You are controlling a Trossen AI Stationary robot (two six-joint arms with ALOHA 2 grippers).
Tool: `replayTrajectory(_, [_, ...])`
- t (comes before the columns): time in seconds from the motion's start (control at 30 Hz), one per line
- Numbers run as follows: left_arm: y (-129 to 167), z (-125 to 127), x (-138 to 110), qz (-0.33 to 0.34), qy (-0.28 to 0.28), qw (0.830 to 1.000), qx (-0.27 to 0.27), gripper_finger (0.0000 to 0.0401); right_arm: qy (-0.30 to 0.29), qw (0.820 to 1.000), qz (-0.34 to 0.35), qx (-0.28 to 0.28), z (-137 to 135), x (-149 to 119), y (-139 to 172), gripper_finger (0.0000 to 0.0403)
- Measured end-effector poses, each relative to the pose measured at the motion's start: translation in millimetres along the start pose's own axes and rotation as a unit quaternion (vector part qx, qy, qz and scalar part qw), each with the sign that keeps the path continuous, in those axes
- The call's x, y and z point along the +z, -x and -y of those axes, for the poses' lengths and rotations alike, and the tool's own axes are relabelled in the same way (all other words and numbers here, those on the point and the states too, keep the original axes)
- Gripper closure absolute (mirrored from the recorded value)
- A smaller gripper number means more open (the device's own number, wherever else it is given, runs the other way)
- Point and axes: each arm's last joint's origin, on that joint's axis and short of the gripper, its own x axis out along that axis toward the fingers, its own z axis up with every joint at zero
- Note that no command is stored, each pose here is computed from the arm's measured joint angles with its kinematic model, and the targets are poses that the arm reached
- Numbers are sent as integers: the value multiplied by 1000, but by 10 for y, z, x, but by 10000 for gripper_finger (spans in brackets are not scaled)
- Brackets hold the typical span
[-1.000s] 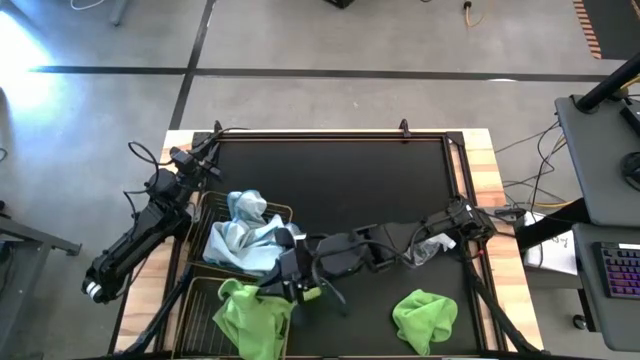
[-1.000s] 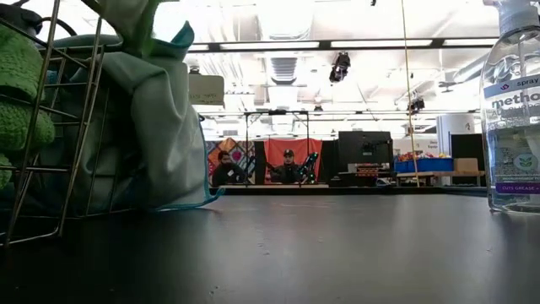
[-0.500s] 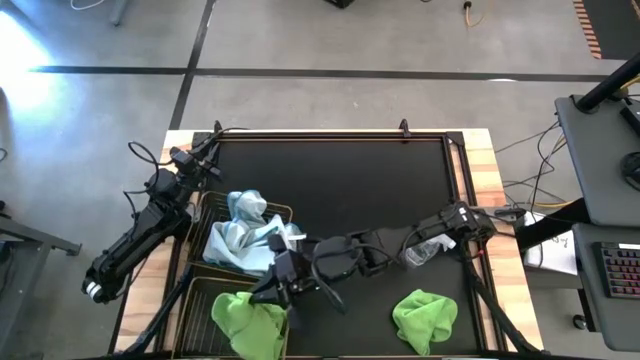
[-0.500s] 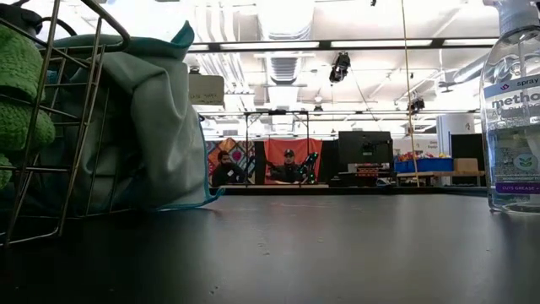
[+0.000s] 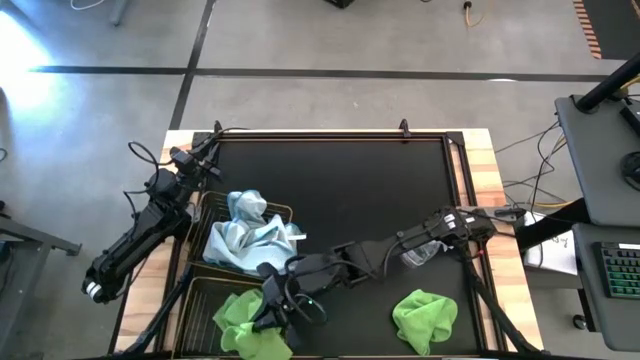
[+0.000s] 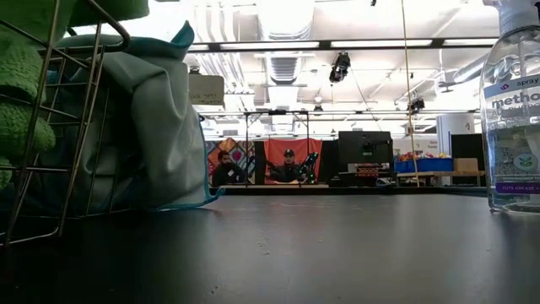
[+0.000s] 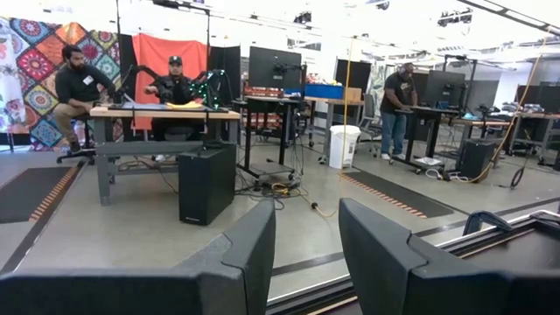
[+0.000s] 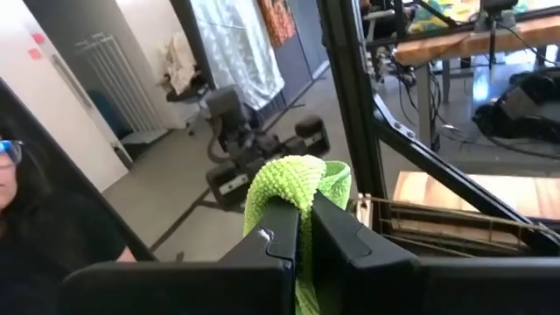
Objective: Sort microfiber towel by color & place in baskets
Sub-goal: Put the left green towel into the bottom wire basket
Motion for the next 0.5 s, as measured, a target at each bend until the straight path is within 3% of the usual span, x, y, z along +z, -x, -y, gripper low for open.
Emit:
replayTrajectory(0.33, [0,0,0,0,0,1000,0,288,5,998,-55,-20,76,-104,11,389])
replayTrajectory(0.5, [0,0,0,0,0,1000,0,288,20,997,-67,-22,84,-126,15,353])
